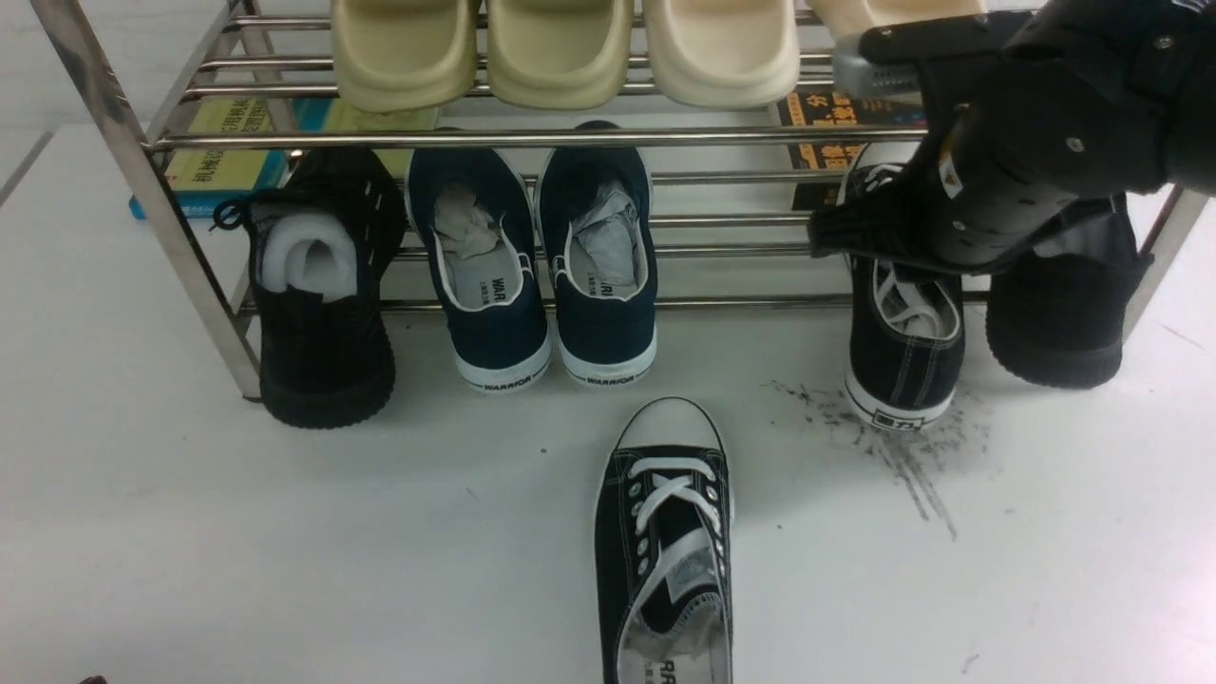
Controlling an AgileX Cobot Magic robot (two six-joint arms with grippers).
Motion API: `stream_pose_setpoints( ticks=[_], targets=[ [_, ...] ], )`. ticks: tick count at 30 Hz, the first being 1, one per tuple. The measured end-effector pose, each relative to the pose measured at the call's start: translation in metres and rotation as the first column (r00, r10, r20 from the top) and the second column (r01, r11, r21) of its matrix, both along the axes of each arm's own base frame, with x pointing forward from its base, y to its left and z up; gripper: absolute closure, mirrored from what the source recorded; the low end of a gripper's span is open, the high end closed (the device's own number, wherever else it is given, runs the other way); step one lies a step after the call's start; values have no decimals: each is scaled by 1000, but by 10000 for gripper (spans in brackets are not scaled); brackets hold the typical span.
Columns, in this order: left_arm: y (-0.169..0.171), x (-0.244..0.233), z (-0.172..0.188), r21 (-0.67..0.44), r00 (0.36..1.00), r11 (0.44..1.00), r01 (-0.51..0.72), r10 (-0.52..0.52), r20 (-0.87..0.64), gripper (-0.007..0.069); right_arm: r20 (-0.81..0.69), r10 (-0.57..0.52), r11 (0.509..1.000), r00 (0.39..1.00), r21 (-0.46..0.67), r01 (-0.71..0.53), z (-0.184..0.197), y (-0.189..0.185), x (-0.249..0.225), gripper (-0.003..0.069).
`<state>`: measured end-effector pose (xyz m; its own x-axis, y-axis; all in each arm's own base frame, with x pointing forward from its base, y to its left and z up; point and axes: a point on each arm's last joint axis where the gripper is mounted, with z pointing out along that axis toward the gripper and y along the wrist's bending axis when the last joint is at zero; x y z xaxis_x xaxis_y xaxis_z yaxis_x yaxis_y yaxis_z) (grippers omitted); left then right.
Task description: Take the shoes off the shelf with your hand on the white table.
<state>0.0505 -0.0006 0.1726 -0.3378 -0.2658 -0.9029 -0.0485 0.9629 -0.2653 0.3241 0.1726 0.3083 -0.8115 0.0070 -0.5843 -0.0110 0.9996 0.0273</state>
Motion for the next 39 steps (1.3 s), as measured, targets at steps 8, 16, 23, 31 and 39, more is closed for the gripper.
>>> stream_pose_setpoints(
  ticks=[8,16,23,31,39],
  targets=[
    [0,0,0,0,1000,1000,0,0,0,384,-29,11,1000,1000,3,-11,-21,9,10,286],
    [0,0,0,0,1000,1000,0,0,0,384,-123,11,998,992,-53,-17,-68,18,25,309],
    [0,0,0,0,1000,1000,0,0,0,384,-177,-7,997,984,-74,-6,-78,18,25,542],
    [0,0,0,0,1000,1000,0,0,0,384,-270,21,996,963,-79,-44,-33,6,-11,645],
    [0,0,0,0,1000,1000,0,0,0,384,-259,152,982,954,-66,-175,28,8,-73,645]
  ],
)
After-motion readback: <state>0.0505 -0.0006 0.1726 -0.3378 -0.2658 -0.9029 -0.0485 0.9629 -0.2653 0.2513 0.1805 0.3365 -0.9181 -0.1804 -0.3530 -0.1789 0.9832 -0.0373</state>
